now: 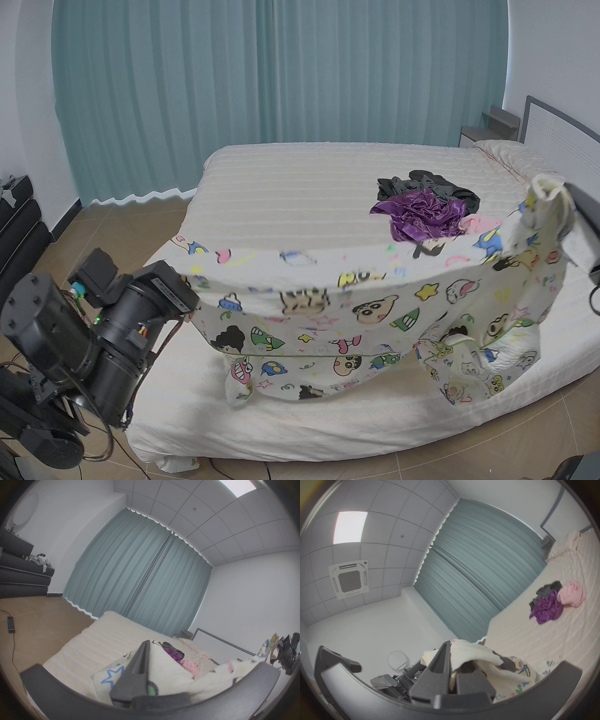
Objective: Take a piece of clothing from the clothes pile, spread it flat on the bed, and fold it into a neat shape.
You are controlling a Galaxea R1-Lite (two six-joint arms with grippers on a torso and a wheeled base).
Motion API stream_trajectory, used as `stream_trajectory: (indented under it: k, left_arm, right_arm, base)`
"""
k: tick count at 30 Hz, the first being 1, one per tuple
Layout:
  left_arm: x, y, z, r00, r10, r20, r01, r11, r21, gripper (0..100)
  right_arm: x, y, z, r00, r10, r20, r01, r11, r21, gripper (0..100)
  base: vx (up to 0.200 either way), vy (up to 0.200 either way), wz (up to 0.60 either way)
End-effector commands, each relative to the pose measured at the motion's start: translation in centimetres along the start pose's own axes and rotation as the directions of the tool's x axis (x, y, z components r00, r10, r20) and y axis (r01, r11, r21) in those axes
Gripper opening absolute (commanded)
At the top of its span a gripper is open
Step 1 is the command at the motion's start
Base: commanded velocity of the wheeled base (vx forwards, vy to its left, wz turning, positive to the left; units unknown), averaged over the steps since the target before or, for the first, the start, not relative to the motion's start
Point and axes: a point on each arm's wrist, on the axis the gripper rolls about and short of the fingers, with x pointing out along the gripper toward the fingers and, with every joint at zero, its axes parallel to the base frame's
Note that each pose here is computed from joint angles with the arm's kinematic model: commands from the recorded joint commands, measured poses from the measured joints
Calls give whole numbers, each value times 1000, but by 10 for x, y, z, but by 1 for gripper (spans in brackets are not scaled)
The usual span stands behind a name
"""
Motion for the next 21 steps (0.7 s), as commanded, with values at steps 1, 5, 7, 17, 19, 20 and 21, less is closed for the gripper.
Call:
stream_trajectory:
  k: [1,5,7,17,19,20,21]
  left_arm:
    - [-18,-1,32,996,-35,82,37,999,-18,0]
    - [-18,-1,33,997,-30,71,31,999,-8,0]
    - [-17,-2,34,997,-29,70,29,1000,-7,0]
    - [11,11,-3,997,74,-30,-72,995,63,0]
    - [18,13,-8,995,90,-37,-88,995,53,0]
    - [25,13,-10,994,101,-32,-100,994,39,0]
    - [30,13,-11,994,108,-32,-107,994,29,0]
  right_arm:
    - [-33,32,29,985,126,117,-121,992,-45,0]
    - [-29,34,32,985,125,122,-120,992,-47,0]
    - [-19,32,33,987,115,109,-111,993,-42,0]
    - [49,-34,13,990,-140,5,140,989,-42,0]
    - [56,-46,12,986,-164,7,164,985,-48,0]
    - [61,-55,12,983,-184,14,184,981,-53,0]
    - [64,-60,12,981,-195,16,196,979,-55,0]
  base:
    - [0,0,0]
    - [0,0,0]
    - [0,0,0]
    - [0,0,0]
    - [0,0,0]
    - [0,0,0]
    - [0,0,0]
